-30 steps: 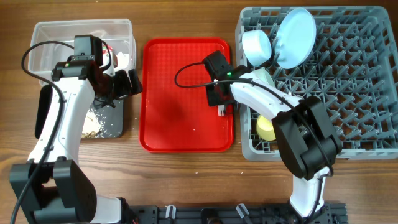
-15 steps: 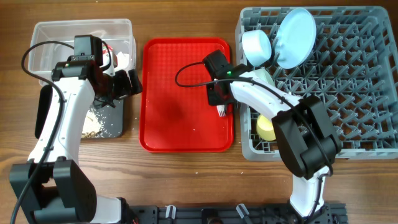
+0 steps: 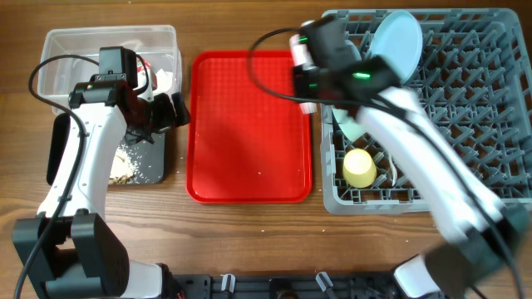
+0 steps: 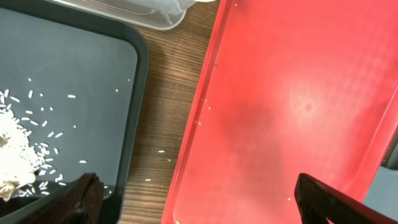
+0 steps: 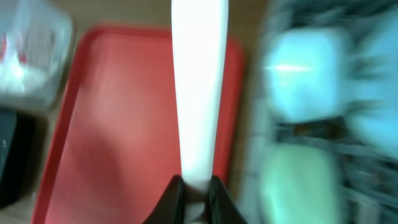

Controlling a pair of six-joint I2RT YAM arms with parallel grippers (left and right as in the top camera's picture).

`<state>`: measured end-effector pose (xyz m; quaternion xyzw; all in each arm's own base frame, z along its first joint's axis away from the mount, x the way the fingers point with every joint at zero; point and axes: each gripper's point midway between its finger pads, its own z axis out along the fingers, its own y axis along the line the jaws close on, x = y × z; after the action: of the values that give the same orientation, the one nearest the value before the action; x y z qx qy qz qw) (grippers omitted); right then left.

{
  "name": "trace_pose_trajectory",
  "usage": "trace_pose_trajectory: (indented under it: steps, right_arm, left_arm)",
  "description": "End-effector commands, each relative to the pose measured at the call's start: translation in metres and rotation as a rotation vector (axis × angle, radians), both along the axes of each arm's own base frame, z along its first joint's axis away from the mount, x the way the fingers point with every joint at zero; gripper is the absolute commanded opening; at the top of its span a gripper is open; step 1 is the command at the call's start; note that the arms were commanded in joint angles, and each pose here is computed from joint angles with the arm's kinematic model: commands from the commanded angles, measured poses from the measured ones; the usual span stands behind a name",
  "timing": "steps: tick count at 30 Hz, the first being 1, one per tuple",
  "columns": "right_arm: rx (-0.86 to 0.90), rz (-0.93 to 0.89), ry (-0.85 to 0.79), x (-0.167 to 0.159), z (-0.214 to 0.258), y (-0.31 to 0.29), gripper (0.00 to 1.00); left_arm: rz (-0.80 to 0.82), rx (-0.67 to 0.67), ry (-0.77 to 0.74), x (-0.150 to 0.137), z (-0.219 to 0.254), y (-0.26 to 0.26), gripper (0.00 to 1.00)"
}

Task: Sort waste into correct bins and load items into the dishwasher rack
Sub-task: 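Insert the white fork into the rack beside the spoon and release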

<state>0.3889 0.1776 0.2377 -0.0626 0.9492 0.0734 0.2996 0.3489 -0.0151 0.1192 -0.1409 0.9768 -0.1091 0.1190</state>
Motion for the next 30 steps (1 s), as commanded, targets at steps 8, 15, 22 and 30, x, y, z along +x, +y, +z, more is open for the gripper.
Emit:
trace_pose_trajectory:
  steps: [8, 15, 22, 30]
  right_arm:
    - [-0.205, -0.364, 0.076, -0.043, 0.019, -0.177, 0.04]
    - [-0.262, -0.292, 0.259, -0.051, -0.057, -0.191, 0.05]
    - [-0.292, -0.274, 0.407, -0.056, -0.106, -0.191, 0.08]
    - [-0.244, -0.247, 0.459, -0.061, -0.115, -0.180, 0.47]
  left_arm:
    - [-0.002, 0.009, -0.033, 0.004, 0.010, 0.002, 1.00]
    - [-0.002, 0.009, -0.033, 0.004, 0.010, 0.002, 1.00]
    - [-0.002, 0.009, -0.032, 0.004, 0.010, 0.002, 1.00]
    - [-0.002, 0.009, -0.033, 0.004, 0.010, 0.002, 1.00]
